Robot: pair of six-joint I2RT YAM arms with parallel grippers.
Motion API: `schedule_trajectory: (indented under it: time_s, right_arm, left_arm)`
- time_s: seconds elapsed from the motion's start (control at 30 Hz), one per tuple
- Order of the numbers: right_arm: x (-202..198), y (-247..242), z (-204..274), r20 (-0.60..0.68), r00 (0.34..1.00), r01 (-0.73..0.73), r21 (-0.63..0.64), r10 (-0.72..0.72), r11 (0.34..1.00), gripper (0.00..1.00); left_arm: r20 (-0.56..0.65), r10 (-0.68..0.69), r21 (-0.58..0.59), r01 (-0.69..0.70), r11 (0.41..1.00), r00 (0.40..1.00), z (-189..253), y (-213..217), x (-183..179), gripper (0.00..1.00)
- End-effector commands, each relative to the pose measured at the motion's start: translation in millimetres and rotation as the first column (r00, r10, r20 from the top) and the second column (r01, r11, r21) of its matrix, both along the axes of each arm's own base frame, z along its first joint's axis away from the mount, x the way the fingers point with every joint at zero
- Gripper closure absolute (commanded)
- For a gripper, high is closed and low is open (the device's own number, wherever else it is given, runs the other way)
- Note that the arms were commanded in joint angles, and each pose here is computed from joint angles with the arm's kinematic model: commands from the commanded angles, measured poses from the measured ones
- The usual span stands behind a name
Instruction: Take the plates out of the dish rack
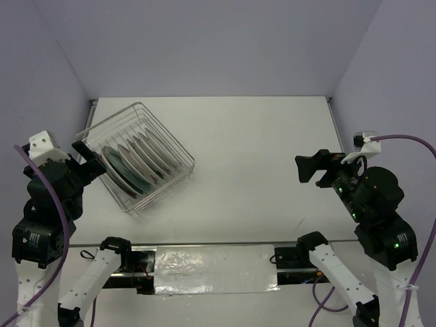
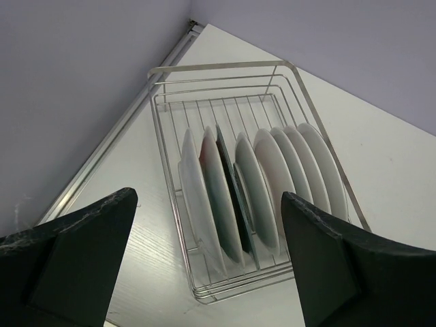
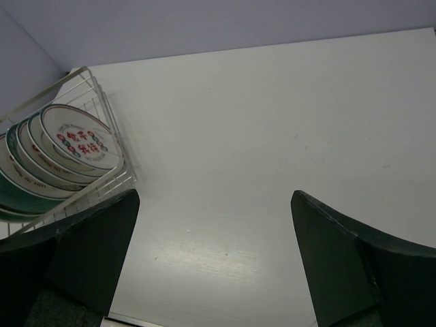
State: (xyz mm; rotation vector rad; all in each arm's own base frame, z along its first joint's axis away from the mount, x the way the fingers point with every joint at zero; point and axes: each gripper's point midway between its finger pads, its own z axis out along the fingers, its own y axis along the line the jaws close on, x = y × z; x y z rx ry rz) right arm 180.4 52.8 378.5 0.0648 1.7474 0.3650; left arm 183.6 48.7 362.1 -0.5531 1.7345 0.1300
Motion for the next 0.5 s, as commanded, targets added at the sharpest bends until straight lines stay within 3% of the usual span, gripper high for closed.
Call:
schedule_trajectory:
  time_s: [0.0, 0.47]
  right_arm:
    - [2.1, -0.7, 12.1, 0.058, 0.998, 0.007, 0.018, -0.008, 1.000, 0.00]
    - [-1.4, 14.7, 12.0, 0.083, 0.993, -0.084, 0.028, 0.082, 0.996, 0.00]
  left_arm:
    - [0.048, 0.043, 0.001, -0.043, 0.999, 0.998, 10.2, 8.0, -5.7, 0.01]
    - [-0.014, 0.120, -0.015, -0.120, 0.993, 0.993, 4.3, 16.3, -8.2, 0.00]
